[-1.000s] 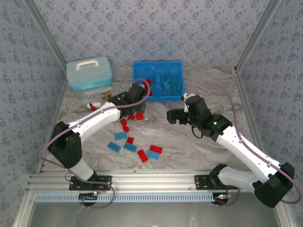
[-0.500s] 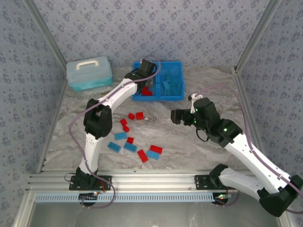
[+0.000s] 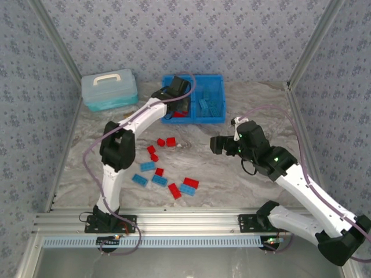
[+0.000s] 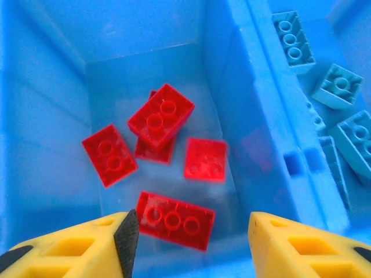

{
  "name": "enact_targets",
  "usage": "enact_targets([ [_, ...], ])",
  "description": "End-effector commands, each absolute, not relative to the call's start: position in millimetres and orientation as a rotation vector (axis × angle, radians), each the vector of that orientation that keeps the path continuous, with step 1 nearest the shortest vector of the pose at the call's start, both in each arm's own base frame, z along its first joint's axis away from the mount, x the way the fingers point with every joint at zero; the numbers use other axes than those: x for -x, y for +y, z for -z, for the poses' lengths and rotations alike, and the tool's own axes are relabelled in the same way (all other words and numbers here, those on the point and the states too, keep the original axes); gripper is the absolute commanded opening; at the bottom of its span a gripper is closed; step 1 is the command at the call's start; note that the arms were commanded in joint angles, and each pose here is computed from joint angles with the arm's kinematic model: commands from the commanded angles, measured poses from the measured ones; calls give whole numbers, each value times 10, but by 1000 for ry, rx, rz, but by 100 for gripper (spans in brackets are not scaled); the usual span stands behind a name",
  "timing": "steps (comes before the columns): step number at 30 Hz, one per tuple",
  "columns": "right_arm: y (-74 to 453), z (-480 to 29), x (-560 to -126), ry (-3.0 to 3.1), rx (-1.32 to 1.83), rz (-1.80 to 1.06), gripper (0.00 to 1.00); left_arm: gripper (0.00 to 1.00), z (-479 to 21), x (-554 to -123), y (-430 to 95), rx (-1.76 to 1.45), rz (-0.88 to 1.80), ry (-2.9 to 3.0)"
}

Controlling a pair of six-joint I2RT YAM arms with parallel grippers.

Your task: Sort the legos into containers by color

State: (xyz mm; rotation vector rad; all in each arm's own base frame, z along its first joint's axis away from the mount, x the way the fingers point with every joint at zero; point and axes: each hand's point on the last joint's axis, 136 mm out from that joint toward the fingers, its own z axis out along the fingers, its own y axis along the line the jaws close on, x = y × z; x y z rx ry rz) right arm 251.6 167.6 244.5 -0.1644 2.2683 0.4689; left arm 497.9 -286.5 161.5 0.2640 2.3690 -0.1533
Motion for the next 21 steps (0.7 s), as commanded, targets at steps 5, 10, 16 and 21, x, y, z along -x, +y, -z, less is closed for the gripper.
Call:
enact_targets([
  [5,2238,-2216,-2585,2360,349,-484,100,63,-2994,-4105,-2357,-199,341,2116],
  [10,2856,-1857,-2752,2414,523,-471,100,75,-2932,-3321,-1785,-197,302,2117],
  [16,3427,-1246,-3161,2525,579,-444,100,87,-2704,-2571,-1122,-130,215,2144],
  [21,3729,-847,-3406,2553,613,-423,100,97,-2555,-2249,-846,-57,213,2141],
])
